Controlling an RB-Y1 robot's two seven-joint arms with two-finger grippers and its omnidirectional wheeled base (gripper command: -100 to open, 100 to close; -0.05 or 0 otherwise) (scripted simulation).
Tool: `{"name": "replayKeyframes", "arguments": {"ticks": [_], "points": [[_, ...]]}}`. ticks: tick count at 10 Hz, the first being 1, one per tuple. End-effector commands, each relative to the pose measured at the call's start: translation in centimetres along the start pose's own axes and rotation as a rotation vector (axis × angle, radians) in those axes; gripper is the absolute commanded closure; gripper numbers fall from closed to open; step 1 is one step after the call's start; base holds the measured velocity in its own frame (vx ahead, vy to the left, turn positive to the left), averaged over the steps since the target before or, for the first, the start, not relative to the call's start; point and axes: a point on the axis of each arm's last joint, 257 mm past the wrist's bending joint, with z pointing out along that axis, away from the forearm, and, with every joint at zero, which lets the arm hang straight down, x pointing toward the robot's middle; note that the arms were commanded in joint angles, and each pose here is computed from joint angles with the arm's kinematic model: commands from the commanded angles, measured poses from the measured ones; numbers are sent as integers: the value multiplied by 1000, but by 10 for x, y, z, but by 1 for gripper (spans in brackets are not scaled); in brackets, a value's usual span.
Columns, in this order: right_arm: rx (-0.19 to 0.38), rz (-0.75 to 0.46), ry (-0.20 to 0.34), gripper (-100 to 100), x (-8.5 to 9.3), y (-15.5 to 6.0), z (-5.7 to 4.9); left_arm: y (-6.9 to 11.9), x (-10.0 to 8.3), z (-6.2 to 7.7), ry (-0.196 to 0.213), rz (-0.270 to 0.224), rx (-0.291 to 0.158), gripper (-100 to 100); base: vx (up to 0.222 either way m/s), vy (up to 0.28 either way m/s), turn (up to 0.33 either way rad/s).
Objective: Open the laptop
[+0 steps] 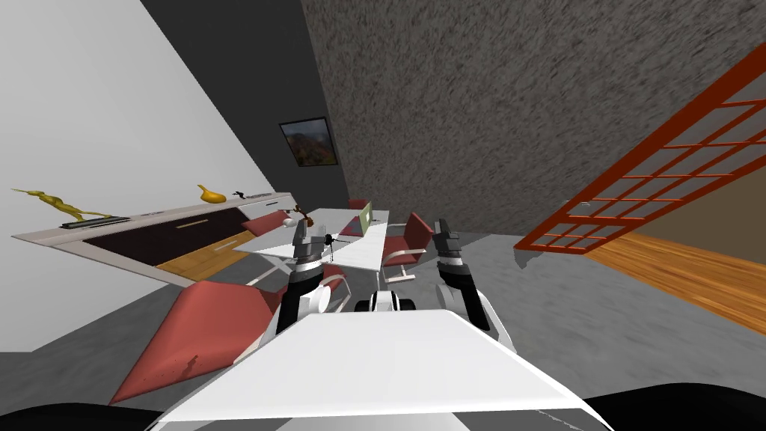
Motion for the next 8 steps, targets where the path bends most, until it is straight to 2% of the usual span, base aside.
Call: {"name": "replayKeyframes", "arguments": {"ticks": [1, 4, 5, 8], "points": [[0, 0, 0, 0, 0, 0, 0, 11, 5, 1, 61, 36, -25, -100, -9, 9, -79], [0, 0, 0, 0, 0, 0, 0, 31, 5, 3, 112, 83, -70, -100, -11, 12, -112], [0, 0, 0, 0, 0, 0, 0, 48, 2, 4, 133, 116, -108, -100, -15, 18, -205], [0, 0, 0, 0, 0, 0, 0, 78, -8, 6, 146, 167, -175, -100, -19, 22, -191]]}}
